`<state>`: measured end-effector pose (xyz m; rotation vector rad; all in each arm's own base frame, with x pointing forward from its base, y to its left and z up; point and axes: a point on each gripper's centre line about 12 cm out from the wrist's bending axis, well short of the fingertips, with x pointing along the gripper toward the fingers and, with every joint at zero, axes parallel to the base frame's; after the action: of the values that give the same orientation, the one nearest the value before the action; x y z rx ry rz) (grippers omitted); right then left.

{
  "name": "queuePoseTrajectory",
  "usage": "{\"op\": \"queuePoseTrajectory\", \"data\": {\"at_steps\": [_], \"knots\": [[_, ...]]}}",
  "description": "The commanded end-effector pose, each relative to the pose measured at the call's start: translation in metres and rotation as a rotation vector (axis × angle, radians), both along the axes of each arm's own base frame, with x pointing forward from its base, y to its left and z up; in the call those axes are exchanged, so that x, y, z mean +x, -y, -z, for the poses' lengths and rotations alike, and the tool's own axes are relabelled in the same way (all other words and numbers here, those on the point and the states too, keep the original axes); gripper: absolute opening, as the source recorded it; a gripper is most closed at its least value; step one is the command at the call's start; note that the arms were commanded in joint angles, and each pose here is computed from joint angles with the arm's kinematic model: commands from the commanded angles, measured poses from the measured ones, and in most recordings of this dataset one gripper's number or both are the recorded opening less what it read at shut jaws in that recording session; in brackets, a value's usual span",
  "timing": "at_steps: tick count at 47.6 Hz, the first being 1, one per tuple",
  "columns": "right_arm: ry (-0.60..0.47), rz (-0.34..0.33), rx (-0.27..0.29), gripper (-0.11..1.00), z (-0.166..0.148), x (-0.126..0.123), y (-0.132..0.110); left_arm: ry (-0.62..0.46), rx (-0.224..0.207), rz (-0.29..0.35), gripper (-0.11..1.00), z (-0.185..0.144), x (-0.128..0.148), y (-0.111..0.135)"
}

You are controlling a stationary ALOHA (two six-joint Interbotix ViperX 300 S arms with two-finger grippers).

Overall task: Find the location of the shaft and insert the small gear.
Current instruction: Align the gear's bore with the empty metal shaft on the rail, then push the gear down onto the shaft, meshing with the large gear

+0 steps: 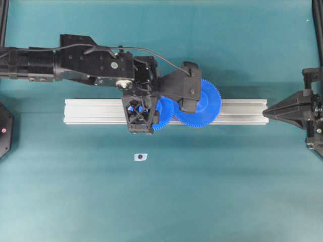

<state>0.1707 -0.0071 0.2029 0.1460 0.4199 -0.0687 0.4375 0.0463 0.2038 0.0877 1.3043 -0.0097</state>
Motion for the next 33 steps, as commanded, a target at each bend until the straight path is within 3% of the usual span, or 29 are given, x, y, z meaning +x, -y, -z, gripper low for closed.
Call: {"op": "queuePoseTrajectory", "data": {"at_steps": [1, 33], "knots": [[0.011, 0.007, 0.009, 0.02, -0.0039, 0.0021, 0.0006, 0.019, 0.007, -0.006, 0.64, -0.0076, 0.0027, -0.0061], [0.008, 0.007, 0.009, 0.02, -0.0034, 0.0022, 0.0006, 0.0, 0.008, 0.008, 0.64, -0.0046, 0.0028, -0.0061]]}}
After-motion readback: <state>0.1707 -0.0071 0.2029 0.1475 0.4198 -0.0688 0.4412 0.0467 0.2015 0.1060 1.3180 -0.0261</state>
